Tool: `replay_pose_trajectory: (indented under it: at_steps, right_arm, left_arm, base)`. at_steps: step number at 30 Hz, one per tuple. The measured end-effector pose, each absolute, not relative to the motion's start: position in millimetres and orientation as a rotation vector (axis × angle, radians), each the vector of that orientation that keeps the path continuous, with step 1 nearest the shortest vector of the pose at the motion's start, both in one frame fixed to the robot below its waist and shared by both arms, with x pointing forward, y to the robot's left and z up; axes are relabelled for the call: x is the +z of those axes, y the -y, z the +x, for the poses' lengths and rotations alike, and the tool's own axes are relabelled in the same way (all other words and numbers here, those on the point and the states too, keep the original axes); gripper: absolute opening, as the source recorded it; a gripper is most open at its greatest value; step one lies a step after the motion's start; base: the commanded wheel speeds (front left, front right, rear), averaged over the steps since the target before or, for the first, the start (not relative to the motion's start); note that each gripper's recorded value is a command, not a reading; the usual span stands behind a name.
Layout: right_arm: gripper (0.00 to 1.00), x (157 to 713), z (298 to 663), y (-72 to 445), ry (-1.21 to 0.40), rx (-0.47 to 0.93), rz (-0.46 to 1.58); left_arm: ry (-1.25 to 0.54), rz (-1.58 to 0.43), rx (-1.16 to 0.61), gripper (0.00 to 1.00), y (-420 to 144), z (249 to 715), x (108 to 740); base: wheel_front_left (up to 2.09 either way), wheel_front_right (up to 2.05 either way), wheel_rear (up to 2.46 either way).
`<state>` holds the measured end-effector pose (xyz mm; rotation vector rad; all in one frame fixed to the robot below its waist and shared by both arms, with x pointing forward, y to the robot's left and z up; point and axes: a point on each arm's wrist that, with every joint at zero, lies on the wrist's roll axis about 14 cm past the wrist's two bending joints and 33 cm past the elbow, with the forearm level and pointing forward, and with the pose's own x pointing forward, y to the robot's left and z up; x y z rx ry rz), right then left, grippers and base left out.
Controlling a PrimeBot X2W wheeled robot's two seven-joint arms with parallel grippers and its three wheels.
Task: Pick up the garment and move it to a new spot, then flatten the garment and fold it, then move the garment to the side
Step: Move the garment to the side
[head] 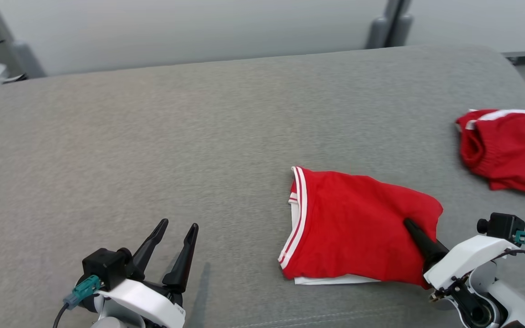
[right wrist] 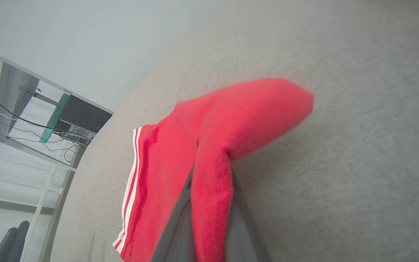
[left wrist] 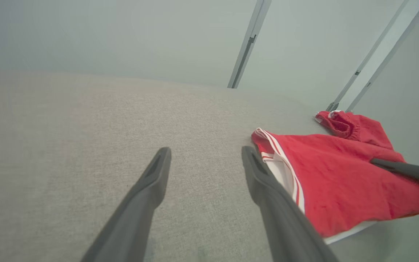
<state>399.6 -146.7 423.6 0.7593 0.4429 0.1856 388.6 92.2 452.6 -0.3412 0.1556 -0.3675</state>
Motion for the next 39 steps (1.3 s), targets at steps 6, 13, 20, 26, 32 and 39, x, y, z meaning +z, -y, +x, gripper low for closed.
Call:
replay_pose_trajectory:
  at_steps: [6, 13, 20, 26, 32, 39]
  right_arm:
    - [0.0, 428, 380, 184, -0.396, 0.087, 0.767]
    - [0.0, 427, 362, 214, -0.37, 0.0, 0.774]
    - [0.0, 421, 362, 234, -0.379, -0.033, 0.686]
    - [0.0, 468, 417, 271, -0.285, 0.0, 0.444]
    - [0.0, 491, 457, 291, -0.261, -0.003, 0.32]
    - [0.0, 500, 491, 309, -0.284, -0.036, 0.235]
  left_arm:
    - [-0.166, -0.342, -0.475, 1.0, -55, 395, 455]
    - [-0.182, -0.344, -0.561, 1.0, -25, 399, 453]
    - [-0.218, -0.349, -0.59, 1.0, -13, 403, 440]
    - [-0.225, -0.35, -0.611, 1.0, -7, 409, 435]
    - [-0.226, -0.341, -0.569, 1.0, -24, 415, 431]
    - [-0.241, -0.34, -0.511, 1.0, -45, 413, 423]
  base:
    - [0.0, 0.0, 0.0]
    - [0.0, 0.0, 0.0]
    - [0.0, 0.0, 0.0]
    - [0.0, 0.0, 0.0]
    - [0.0, 0.0, 0.0]
    - [0.0, 0.0, 0.0]
